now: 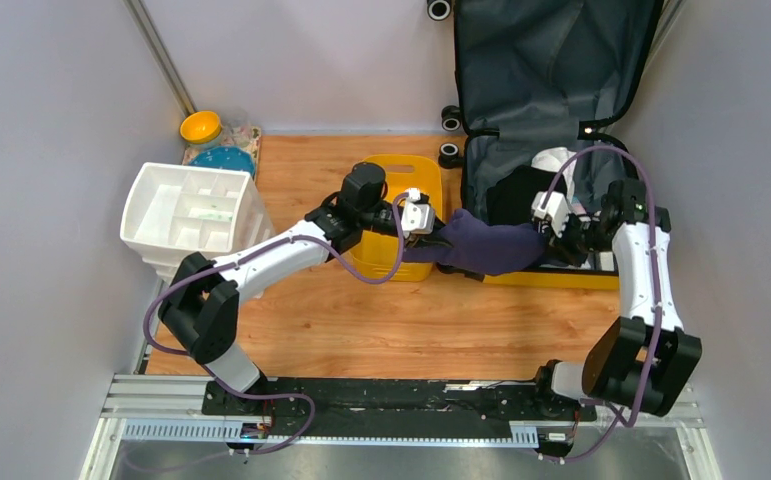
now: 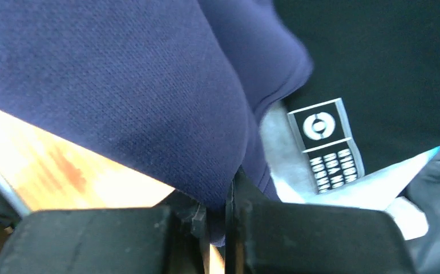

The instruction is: Open, take out, and arrange the luggage

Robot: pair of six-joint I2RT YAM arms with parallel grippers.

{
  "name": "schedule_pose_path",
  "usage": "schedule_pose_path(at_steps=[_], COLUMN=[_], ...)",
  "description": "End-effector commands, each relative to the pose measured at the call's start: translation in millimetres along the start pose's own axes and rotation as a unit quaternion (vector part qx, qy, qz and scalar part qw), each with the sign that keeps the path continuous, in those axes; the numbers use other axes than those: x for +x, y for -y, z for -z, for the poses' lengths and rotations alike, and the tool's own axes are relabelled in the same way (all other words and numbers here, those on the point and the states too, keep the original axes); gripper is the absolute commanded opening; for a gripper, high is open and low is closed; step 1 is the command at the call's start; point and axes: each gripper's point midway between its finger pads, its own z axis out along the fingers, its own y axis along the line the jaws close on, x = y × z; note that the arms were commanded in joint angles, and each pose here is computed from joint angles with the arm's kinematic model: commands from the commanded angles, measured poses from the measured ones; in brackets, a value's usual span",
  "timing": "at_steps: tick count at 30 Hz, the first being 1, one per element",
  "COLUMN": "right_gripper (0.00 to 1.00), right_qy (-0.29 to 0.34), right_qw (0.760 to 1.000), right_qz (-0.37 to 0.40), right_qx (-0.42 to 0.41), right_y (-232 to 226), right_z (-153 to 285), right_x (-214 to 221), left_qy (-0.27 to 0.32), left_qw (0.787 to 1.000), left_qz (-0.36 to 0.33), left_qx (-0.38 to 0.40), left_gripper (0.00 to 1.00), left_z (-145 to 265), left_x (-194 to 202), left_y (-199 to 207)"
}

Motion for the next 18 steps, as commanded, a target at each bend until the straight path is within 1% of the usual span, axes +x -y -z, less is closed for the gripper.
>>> schedule_pose_path(at_steps=[1,2,3,4,6,7,8,9,10,11,12,13,15,16,17,18], right_gripper=[0.0,0.0,0.0,0.0,0.0,0.0,0.0,0.0,0.0,0.0,0.0,0.0,0.0,0.0,0.0,0.0], right_qy=[0.053,0.064,0.076,0.105,0.135,0.157,0.172,0.185,0.207,0.222,0.236,0.254,0.271,0.291,0.294,0.325], right_qw=[0.99,0.988,0.986,0.978,0.968,0.96,0.955,0.951,0.943,0.939,0.936,0.925,0.916,0.906,0.91,0.897], right_qz=[0.041,0.039,0.046,0.057,0.065,0.09,0.093,0.102,0.122,0.117,0.128,0.141,0.144,0.161,0.149,0.153], right_qx=[0.125,0.134,0.143,0.171,0.2,0.213,0.223,0.227,0.232,0.236,0.23,0.243,0.257,0.26,0.252,0.256], right_y=[86.6,96.1,103.9,119.1,137.1,145.7,154.5,159.0,162.7,171.3,169.7,176.9,193.8,188.0,197.6,194.8], right_z=[21.8,24.0,29.2,42.7,52.0,55.6,61.3,63.1,63.0,63.7,56.9,60.8,55.0,45.2,22.9,33.8], right_x=[-53.6,-63.2,-75.1,-102.5,-129.1,-150.7,-167.1,-180.3,-202.7,-219.3,-238.5,-256.9,-279.8,-312.5,-317.9,-352.7], left_qy=[0.024,0.02,0.023,0.022,0.019,0.016,0.009,0.003,-0.004,-0.015,-0.022,-0.026,-0.035,-0.044,-0.061,-0.062], left_qw=[0.998,0.997,0.996,0.995,0.994,0.993,0.991,0.99,0.988,0.984,0.982,0.979,0.972,0.968,0.96,0.954], left_qz=[-0.028,-0.031,-0.04,-0.043,-0.064,-0.075,-0.1,-0.105,-0.113,-0.136,-0.147,-0.158,-0.18,-0.188,-0.2,-0.212], left_qx=[-0.051,-0.066,-0.075,-0.082,-0.084,-0.089,-0.093,-0.096,-0.104,-0.113,-0.12,-0.126,-0.149,-0.161,-0.186,-0.204], left_gripper=[0.0,0.0,0.0,0.0,0.0,0.0,0.0,0.0,0.0,0.0,0.0,0.0,0.0,0.0,0.0,0.0], left_z=[13.5,15.3,18.2,20.6,26.9,31.6,35.3,41.6,48.8,54.9,63.4,69.3,91.7,99.9,115.1,127.3], left_x=[-52.6,-55.2,-67.3,-71.7,-88.6,-94.2,-98.5,-105.0,-106.8,-107.8,-113.0,-115.3,-118.4,-117.0,-113.1,-117.1], left_y=[-35.3,-42.4,-50.1,-55.4,-63.6,-67.3,-71.3,-72.6,-76.6,-81.8,-81.9,-83.2,-92.3,-97.3,-108.3,-113.8])
